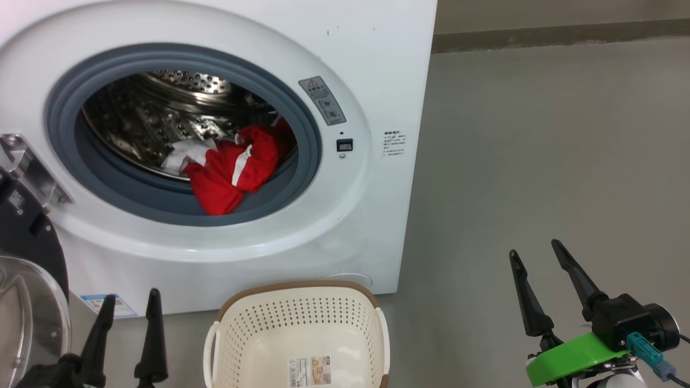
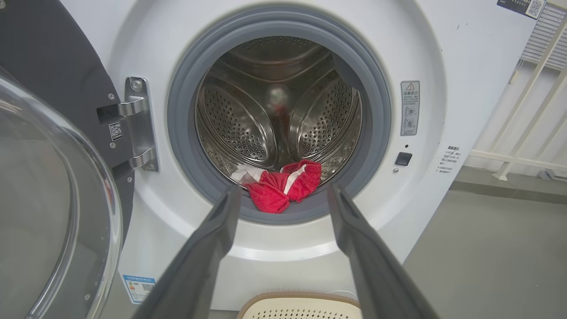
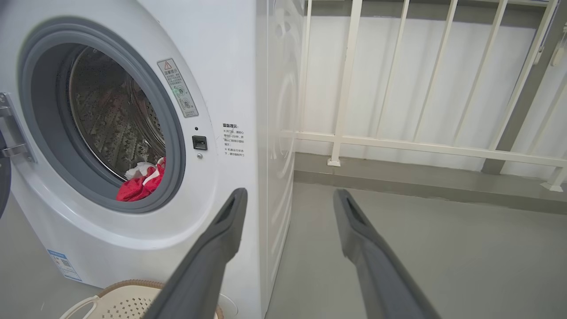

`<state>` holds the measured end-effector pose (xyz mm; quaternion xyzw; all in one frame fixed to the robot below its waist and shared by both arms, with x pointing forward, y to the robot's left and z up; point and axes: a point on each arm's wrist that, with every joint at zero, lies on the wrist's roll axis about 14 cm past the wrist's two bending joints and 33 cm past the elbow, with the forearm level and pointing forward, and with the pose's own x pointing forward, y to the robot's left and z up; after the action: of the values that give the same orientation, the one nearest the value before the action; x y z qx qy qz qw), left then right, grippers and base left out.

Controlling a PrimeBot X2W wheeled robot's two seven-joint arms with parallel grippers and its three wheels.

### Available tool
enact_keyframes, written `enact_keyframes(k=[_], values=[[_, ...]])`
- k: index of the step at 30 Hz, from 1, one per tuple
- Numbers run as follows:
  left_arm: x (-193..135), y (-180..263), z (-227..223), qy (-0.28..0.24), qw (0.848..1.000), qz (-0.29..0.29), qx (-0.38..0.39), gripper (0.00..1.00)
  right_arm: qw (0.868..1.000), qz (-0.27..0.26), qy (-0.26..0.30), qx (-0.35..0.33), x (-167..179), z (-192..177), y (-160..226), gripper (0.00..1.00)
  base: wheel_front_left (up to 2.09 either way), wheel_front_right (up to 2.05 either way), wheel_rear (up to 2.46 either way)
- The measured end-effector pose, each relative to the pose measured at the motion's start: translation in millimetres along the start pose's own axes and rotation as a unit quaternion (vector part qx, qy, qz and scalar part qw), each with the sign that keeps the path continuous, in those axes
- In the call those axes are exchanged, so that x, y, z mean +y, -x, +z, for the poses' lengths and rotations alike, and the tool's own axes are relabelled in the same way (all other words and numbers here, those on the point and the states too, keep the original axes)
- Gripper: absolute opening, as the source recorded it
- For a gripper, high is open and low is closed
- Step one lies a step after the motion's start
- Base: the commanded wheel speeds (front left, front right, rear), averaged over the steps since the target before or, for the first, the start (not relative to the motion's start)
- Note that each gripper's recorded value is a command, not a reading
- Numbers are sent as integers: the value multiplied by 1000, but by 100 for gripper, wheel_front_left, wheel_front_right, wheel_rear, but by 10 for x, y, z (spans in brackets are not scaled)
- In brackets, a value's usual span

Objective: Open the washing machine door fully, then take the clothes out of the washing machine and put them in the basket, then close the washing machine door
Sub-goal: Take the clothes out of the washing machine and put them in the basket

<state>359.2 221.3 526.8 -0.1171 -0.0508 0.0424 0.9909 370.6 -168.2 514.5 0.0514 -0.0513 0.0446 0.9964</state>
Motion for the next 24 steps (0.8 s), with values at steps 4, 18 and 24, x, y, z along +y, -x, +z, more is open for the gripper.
enact_keyframes(k=[4,18,24], values=[[-3,-81,4,0,1000,1,-3,100,1000,6,-1,4,34,-36,-61,100,0,0,0],[-6,-570,-22,14,1000,4,-11,100,999,29,11,24,148,-221,-347,100,0,0,0],[-73,-924,-67,18,1000,-3,-12,100,999,36,17,36,165,-355,-510,100,0,0,0]])
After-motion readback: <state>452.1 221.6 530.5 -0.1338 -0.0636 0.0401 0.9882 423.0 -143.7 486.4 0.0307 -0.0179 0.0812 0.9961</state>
